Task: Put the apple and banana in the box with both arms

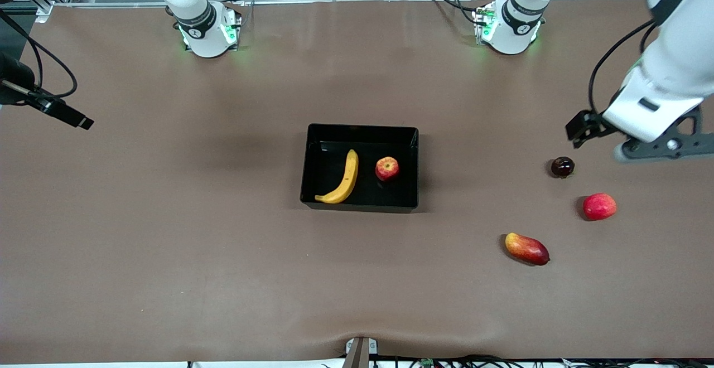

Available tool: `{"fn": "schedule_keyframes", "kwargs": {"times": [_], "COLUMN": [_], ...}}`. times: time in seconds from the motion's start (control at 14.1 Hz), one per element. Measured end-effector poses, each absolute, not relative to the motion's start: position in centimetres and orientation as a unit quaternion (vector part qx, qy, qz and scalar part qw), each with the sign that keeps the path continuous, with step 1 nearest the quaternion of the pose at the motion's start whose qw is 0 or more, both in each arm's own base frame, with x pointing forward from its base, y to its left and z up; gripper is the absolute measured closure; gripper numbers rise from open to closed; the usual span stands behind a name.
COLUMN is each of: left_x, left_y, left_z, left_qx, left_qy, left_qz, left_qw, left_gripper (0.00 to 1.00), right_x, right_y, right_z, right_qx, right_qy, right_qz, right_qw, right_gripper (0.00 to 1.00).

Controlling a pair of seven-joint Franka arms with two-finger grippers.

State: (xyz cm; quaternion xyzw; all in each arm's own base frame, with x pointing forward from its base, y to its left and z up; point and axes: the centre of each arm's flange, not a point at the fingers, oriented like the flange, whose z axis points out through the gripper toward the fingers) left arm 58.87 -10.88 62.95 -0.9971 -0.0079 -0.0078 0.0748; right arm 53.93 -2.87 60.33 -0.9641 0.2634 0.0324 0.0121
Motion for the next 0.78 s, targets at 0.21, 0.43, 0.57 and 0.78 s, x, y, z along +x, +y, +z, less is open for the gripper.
{"fn": "schedule_keyframes", "kwargs": {"times": [0.21,0.43,0.57,0.78], "left_x": [57.2,54.7,52.6,50.1], "left_y": [-8.1,-6.3,-5.8,-6.2], "left_z": [64.0,65.0,65.8,66.1], "left_qx": [-0.999,-0.999,-1.000,-1.000], "left_qy": [-0.004,0.015,0.017,0.017], "left_qz": [0.002,0.005,0.005,0.005], "left_qw": [0.052,0.037,0.025,0.017], "left_gripper": [0.00,0.00,0.00,0.00], "right_x": [54.2,54.5,54.5,54.6], "right_y": [-2.9,-3.0,-3.0,-3.0], "right_z": [60.2,59.9,59.9,59.6], "right_qx": [-0.964,-0.964,-0.964,-0.964], "right_qy": [0.264,0.264,0.264,0.264], "right_qz": [0.033,0.036,0.037,0.041], "right_qw": [0.013,0.013,0.013,0.013], "right_gripper": [0.00,0.00,0.00,0.00]}}
